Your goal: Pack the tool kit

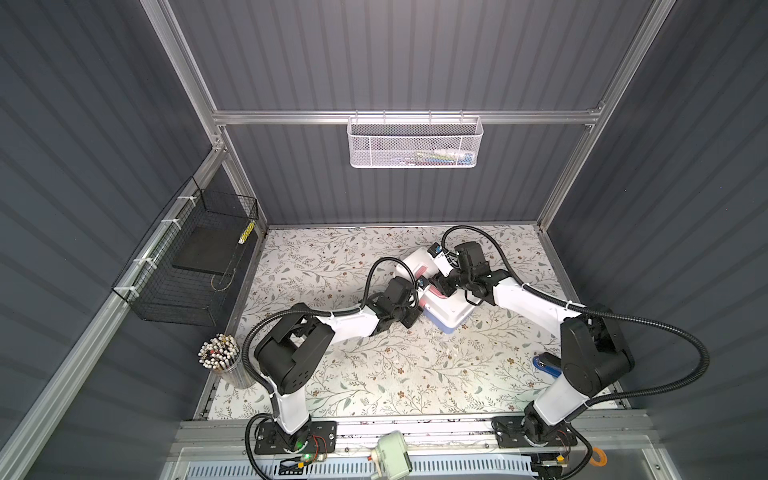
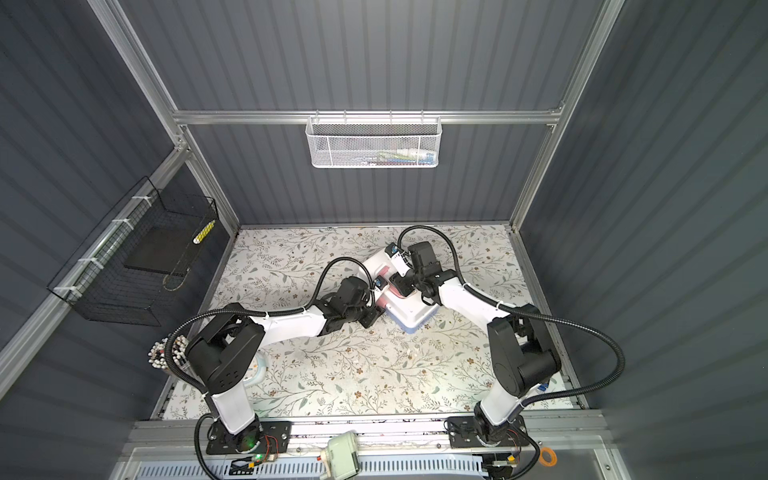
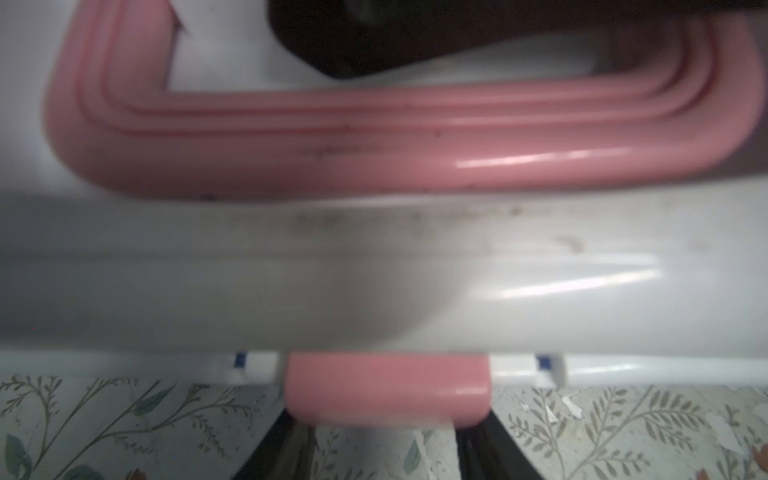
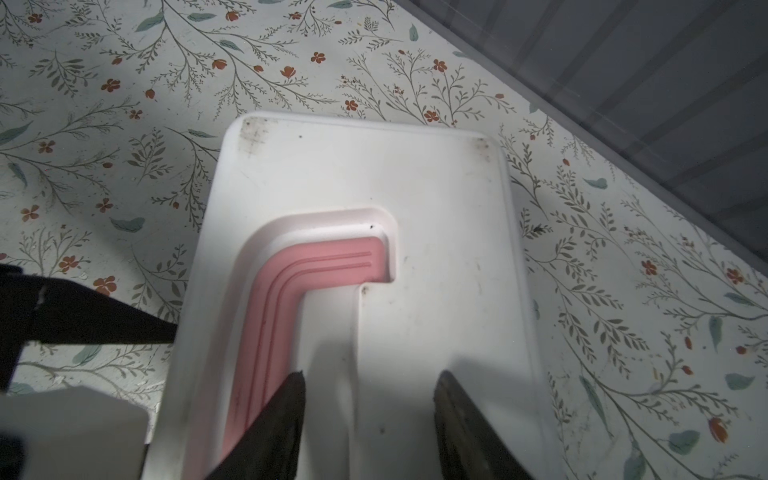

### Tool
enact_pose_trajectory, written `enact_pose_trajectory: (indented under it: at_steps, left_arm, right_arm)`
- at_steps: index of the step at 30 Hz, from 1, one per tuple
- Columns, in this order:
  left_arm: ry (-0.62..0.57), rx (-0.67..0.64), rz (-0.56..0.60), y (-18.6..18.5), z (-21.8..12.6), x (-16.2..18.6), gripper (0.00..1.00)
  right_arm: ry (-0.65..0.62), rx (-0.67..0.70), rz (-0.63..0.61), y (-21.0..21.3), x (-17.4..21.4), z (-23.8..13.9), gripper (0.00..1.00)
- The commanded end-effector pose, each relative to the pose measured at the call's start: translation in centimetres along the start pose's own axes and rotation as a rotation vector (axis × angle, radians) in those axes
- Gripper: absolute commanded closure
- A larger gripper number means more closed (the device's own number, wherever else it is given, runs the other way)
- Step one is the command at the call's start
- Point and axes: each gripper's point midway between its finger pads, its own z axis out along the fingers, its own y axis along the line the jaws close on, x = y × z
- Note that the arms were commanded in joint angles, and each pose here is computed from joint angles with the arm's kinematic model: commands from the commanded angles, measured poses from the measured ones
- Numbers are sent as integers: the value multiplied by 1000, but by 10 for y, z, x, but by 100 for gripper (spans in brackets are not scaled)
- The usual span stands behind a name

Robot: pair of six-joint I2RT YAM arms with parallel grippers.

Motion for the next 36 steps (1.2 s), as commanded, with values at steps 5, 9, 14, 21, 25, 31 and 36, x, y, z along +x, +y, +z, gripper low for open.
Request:
enact_pose_trajectory:
  at_steps: [5, 9, 14, 21, 25, 31, 36]
  left_arm:
    - [-190, -38, 12, 7, 5, -52, 70]
    - [-201, -39, 10, 7, 9, -51, 70]
    - [-246, -45, 9, 8, 9, -55, 70]
    - [-293, -42, 6, 7, 9, -57, 70]
    - [-301, -40, 3, 7, 9, -54, 66]
    - [-299, -50, 6, 8, 0, -51, 48]
    - [-274, -45, 12, 7, -5, -49, 39]
  right_arm:
    - [652, -208, 152, 67, 185, -9, 49]
    - [659, -211, 153, 68, 187, -9, 50]
    - [673, -221, 151, 72, 189, -10, 52]
    - [696, -228, 143, 75, 191, -11, 54]
    - [711, -228, 146, 76, 193, -12, 54]
    - [726, -217, 158, 74, 193, -11, 55]
    - [729, -204, 170, 72, 193, -10, 55]
